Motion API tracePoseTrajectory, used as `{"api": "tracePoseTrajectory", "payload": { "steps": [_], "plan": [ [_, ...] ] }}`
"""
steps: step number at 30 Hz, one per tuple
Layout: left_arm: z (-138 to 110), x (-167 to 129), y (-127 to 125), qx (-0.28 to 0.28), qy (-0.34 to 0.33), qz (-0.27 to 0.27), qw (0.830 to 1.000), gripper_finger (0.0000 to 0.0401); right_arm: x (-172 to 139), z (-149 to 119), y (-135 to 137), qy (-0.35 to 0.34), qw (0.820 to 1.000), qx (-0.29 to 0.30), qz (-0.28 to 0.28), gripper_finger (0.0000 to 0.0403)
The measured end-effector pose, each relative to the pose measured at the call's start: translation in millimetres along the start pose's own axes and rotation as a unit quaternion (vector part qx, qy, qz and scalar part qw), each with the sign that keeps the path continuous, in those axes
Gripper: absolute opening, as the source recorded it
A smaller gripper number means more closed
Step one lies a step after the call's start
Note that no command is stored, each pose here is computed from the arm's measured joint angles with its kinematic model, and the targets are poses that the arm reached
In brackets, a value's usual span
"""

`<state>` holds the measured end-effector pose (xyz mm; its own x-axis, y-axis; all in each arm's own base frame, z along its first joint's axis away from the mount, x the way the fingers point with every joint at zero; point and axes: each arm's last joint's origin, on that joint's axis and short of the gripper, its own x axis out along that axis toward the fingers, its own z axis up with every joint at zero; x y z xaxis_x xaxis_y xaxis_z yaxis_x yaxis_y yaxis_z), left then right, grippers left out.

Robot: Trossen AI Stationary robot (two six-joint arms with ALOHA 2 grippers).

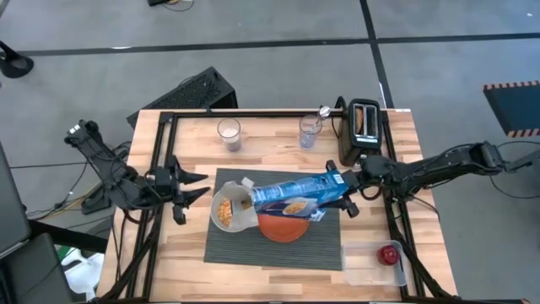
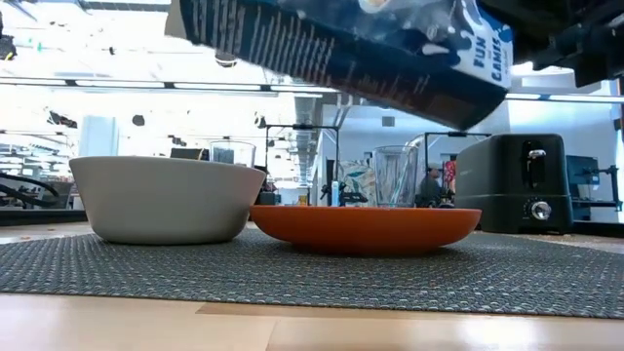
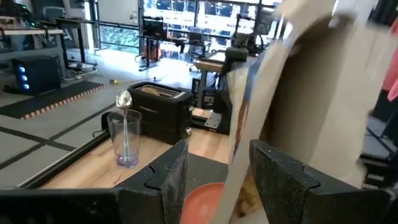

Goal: Arrange a breakfast setting
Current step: Pour the cereal from the cereal box into the bowl

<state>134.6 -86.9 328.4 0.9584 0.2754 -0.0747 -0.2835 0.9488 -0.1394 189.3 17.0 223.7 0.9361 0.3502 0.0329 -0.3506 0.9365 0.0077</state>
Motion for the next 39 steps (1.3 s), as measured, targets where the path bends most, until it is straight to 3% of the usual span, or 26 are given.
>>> {"api": "tracePoseTrajectory", "payload": {
  "steps": [13,21,26,32,39],
  "plan": [
    [-0.7,10.9,3.2,0.009,-0.001,0.031,0.999,0.0157,-2.8,23.8,1.4,-0.119,0.992,-0.049,0.001,0.0283],
    [-1.1,23.9,-1.3,0.03,0.01,-0.041,0.999,0.0158,-7.6,35.5,-1.6,-0.178,0.982,-0.059,-0.007,0.0283],
    [0.3,41.7,-11.6,0.06,-0.016,-0.08,0.995,0.0162,-3.0,42.9,-7.7,-0.187,0.98,-0.063,-0.019,0.0283],
    [1.6,63.0,-18.9,0.084,-0.061,-0.071,0.992,0.021,15.6,45.2,-15.5,-0.185,0.98,-0.067,-0.02,0.0283],
    [-3.1,83.1,-19.1,0.071,-0.07,-0.081,0.992,0.0276,35.2,48.6,-24.2,-0.211,0.973,-0.09,-0.013,0.0283]
  ]
}}
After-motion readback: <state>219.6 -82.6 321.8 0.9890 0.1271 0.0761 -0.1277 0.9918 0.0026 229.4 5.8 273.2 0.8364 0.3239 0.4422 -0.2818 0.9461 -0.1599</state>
